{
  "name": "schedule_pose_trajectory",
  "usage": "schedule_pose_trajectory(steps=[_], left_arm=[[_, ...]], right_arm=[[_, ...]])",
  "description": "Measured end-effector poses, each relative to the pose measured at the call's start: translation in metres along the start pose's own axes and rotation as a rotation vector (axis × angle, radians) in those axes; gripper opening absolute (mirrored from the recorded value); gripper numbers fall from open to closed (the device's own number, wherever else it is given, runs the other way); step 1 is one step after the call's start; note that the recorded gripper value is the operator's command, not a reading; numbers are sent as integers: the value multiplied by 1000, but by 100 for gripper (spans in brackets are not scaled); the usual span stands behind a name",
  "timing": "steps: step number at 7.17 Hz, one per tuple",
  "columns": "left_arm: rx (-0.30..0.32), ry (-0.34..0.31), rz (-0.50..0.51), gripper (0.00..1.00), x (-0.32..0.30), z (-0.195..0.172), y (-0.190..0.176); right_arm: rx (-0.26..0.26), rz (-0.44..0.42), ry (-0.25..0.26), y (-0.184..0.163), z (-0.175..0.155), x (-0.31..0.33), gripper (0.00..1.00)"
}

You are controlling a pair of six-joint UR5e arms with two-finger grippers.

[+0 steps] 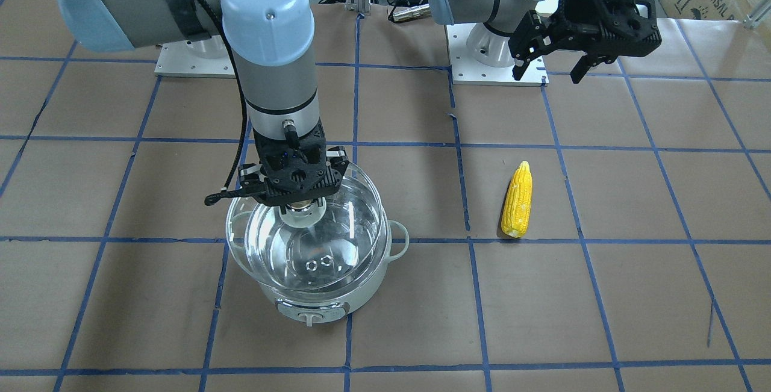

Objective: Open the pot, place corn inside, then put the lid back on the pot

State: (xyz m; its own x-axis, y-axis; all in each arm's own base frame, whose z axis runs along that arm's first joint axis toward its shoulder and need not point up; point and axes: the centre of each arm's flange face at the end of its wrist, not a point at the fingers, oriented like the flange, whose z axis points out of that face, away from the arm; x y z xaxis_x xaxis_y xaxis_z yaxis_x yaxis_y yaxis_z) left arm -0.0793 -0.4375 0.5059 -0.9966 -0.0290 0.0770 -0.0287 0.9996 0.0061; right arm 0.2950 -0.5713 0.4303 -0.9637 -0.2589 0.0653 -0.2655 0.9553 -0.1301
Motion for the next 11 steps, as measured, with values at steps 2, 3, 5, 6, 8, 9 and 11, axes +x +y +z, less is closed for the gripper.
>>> schedule_pose_trajectory(steps=[2,3,5,6,8,9,11], left_arm=[[-14,-2,93,100,-8,37,-13],[-10,-3,130,100,-19,64,-19],[7,-8,215,100,-47,117,-30],[18,-14,244,100,-56,136,-37],[36,-22,259,100,-68,170,-60],[43,-25,260,100,-72,189,-73],[58,-31,259,100,-78,235,-86]], right_arm=[[-2,40,62,-6,-60,42,43],[-23,68,67,-2,-84,74,43],[-87,146,-2,20,-109,139,43],[-112,184,-40,29,-113,159,43],[-130,210,-58,35,-114,172,43],[-132,212,-58,36,-114,173,43],[-128,214,-49,37,-116,173,43]])
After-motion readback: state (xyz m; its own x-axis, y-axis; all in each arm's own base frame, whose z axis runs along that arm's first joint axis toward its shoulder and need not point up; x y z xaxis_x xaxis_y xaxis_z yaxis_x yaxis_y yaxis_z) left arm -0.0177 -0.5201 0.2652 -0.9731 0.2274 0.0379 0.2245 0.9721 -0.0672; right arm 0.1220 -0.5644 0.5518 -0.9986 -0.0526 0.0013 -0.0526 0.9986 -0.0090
